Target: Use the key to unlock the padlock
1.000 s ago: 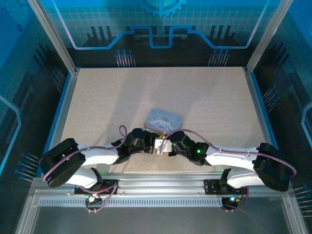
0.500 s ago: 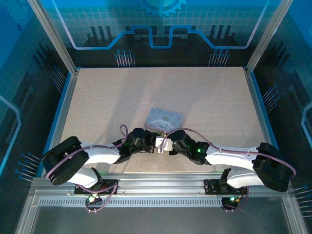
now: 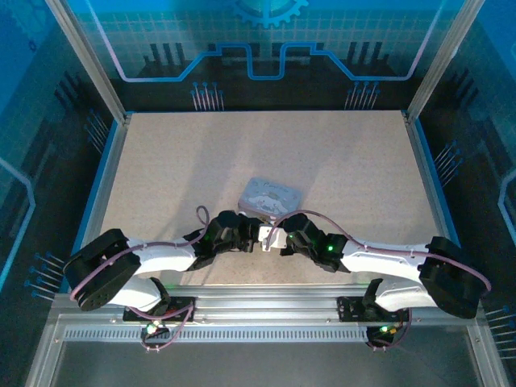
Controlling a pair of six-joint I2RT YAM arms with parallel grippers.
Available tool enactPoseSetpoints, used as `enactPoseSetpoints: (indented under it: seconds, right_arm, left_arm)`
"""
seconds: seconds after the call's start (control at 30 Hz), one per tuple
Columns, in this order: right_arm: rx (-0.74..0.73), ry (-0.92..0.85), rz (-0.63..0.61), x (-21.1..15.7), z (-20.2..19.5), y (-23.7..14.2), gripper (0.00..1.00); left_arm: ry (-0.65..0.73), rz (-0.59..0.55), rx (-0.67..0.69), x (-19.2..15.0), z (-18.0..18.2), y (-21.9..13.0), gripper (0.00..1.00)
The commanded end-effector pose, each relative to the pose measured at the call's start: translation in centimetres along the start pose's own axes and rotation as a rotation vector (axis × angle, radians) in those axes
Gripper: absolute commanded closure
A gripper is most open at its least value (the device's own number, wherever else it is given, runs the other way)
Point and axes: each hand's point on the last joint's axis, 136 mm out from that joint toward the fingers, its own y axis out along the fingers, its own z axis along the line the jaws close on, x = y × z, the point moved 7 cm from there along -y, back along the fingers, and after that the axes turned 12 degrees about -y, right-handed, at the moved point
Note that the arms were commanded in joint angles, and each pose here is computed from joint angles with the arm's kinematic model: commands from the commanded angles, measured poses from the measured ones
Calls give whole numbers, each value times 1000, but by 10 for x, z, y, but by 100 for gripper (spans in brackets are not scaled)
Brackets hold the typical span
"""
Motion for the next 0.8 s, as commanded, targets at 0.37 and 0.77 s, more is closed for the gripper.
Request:
enactPoseSetpoints:
  seconds: [0.37,0.77]
  right_arm:
    - [-12,34,-7,4,-7,14,100]
    - [8,196,-93,10,-16,8,100]
  left_arm:
    - [76,81,-45,-23,-24,-1,100]
    - [75,83,-46,-21,-21,-1,100]
